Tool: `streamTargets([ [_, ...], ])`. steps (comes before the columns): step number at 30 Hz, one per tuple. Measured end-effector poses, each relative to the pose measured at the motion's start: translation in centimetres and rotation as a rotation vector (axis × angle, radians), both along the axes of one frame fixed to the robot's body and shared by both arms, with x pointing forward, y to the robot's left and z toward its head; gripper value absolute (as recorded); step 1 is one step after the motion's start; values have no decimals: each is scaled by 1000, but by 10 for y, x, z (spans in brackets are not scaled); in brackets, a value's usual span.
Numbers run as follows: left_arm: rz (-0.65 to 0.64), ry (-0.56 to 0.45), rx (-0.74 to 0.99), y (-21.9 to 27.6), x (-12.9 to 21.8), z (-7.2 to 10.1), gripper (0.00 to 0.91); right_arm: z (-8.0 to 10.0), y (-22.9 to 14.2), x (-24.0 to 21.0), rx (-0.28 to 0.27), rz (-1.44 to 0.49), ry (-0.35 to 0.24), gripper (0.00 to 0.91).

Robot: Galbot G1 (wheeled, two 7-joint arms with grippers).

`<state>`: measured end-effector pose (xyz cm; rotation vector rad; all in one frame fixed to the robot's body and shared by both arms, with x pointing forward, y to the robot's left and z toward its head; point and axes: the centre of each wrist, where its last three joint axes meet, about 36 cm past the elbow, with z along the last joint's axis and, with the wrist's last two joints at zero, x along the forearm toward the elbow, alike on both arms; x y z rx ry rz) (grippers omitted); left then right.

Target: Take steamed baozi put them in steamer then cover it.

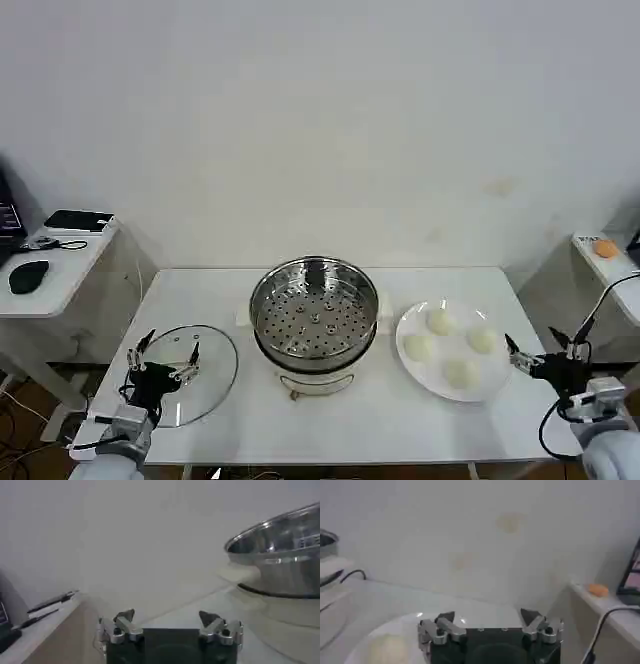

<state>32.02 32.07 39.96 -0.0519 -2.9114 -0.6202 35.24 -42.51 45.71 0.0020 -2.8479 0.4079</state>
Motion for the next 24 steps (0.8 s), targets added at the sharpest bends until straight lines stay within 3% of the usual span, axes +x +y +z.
streamTargets([
  [4, -6, -5, 2, -3, -1, 2, 907, 17, -10, 24, -84, 56, 13, 907],
  [10, -6, -10, 2, -7, -3, 8, 907, 45, -29, 67, -258, 207, 61, 907],
  [16, -9, -25, 0, -10, -4, 14, 907, 74, -44, 107, -420, 405, 176, 907],
  [24, -15, -30, -9, -13, -12, 18, 907, 98, -45, 163, -572, 627, 332, 907],
])
